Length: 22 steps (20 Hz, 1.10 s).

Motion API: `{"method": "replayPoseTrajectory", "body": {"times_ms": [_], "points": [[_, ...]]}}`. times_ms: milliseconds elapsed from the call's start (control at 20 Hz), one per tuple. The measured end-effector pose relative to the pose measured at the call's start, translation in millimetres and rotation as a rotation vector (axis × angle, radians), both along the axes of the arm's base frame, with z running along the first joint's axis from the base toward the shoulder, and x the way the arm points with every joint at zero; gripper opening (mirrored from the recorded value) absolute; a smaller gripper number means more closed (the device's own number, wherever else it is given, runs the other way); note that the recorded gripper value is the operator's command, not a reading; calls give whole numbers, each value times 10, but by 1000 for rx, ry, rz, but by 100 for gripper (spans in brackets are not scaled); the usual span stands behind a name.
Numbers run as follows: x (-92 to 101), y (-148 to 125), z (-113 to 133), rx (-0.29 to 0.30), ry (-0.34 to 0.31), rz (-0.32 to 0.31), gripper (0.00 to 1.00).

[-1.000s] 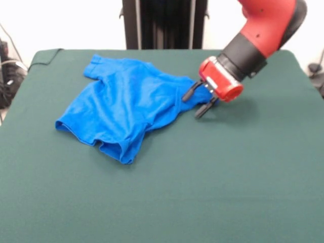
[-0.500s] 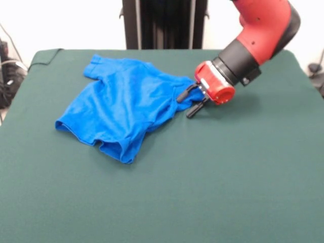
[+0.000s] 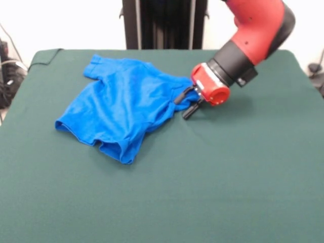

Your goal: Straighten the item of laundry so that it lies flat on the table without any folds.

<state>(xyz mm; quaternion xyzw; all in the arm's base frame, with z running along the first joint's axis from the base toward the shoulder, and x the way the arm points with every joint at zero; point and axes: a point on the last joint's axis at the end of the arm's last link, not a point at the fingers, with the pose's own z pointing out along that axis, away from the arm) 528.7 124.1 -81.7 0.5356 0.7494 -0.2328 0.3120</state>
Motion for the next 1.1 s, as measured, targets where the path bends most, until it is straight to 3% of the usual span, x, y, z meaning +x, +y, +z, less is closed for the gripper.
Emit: {"method": "replayPoseTrajectory", "body": {"times_ms": [250,300,650,900,1100], "points": [[127,-316,167,224,-6,-95,100],[173,-446,225,308,4,-121,100],[284,-883,353,631,65,-201,100],[327,-1056,362,759,96,-235,100],[352,-1109,359,801,115,-253,100]]}}
